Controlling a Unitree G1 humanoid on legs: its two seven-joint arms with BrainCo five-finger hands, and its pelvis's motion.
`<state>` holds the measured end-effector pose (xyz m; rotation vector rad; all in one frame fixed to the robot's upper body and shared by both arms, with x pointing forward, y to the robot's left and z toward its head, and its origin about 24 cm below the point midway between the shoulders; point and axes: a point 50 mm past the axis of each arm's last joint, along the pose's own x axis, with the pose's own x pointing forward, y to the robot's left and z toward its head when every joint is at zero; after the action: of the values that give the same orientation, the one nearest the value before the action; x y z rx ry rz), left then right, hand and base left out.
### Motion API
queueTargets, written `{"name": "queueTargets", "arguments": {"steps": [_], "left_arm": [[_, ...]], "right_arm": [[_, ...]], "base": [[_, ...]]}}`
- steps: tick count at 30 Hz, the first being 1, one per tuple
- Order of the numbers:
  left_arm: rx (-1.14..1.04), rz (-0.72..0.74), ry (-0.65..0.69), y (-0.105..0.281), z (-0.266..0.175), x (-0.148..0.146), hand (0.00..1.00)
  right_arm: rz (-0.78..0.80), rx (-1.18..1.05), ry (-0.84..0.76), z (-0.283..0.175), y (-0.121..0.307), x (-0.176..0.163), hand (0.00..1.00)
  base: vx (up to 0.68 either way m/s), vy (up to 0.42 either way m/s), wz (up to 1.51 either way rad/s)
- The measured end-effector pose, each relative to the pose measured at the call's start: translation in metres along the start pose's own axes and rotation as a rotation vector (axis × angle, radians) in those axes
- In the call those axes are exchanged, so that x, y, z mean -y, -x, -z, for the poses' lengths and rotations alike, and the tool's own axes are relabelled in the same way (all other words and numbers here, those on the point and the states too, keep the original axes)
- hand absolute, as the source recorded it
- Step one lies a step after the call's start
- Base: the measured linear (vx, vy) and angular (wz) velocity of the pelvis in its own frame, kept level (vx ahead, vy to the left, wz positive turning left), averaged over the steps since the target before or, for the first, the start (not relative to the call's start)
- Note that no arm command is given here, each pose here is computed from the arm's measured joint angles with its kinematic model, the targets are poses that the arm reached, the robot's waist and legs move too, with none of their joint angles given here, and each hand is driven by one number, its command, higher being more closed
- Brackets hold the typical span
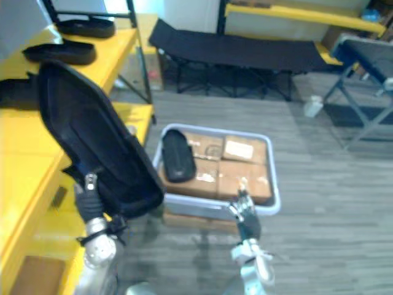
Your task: Walk over and take plastic housings, then place them on the shelf
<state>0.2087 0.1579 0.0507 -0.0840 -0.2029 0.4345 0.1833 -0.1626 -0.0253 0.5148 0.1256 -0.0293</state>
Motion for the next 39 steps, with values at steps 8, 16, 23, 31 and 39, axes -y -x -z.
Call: {"name": "queueTargets", "arguments": {"steps": [8, 16, 23, 31, 39], "left_arm": [[-0.049, 0.036, 0.085, -0.003, 0.005, 0.024, 1.0], [-0.057, 0.193, 0.123, 0.011, 0.006, 0.041, 1.0], [-0.09, 0.254, 0.029, 0.01, 0.01, 0.025, 1.0], [-0.061, -0.087, 0.012, 0.004, 0.0, -0.028, 1.0], [0.212, -0.41, -0.039, 0.0, -0.054, -0.095, 1.0]], "right_arm": [[0.056, -0.049, 0.098, 0.003, 0.009, 0.013, 0.0], [0.105, -0.028, 0.108, 0.0, 0.015, 0.02, 0.0], [0.046, 0.009, 0.113, 0.004, 0.006, -0.01, 0.0], [-0.032, 0.04, 0.208, -0.003, 0.0, -0.016, 0.0], [-0.07, 0.138, 0.268, -0.023, -0.021, -0.026, 0.0]], "base": [[-0.07, -0.361, 0.67], [0.02, -0.076, 0.4], [0.12, 0.102, 0.24], [0.09, -0.067, 0.31], [0.09, 0.03, 0.53]]}}
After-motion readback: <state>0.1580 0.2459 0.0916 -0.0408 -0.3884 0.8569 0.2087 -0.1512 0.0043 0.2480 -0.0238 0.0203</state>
